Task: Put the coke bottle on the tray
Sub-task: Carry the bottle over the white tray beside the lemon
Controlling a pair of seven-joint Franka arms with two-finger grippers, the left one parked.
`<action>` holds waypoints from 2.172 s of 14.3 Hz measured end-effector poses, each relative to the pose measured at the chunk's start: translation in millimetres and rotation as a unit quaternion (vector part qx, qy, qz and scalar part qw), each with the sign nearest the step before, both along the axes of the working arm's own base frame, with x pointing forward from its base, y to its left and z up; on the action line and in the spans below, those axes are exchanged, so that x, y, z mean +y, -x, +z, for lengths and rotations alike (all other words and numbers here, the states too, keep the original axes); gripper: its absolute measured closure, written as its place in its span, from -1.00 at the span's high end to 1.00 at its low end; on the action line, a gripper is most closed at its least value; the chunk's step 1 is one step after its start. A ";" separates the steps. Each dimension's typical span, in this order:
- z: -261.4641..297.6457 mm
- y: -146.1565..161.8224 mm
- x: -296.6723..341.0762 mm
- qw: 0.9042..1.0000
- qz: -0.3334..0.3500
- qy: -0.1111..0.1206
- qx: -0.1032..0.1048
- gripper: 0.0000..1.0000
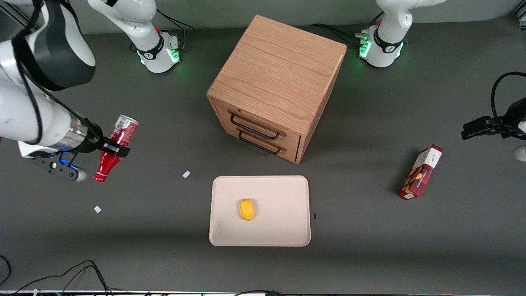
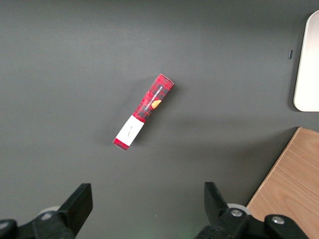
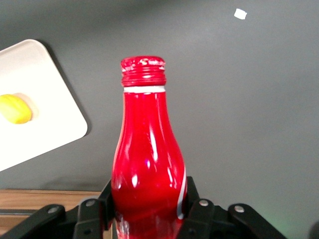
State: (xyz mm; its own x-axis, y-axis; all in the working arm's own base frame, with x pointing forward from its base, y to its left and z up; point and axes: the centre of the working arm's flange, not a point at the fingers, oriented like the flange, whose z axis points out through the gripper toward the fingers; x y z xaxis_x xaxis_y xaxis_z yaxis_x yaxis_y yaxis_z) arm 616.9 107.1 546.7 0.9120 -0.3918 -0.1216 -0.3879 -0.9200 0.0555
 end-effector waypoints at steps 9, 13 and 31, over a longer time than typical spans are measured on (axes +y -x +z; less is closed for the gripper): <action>-83.4 -57.5 72.9 0.997 0.066 -0.010 0.025 0.11; -200.3 -90.2 177.1 0.994 0.109 0.003 -0.027 0.11; -354.6 -106.9 210.0 0.979 0.184 -0.045 -0.078 0.11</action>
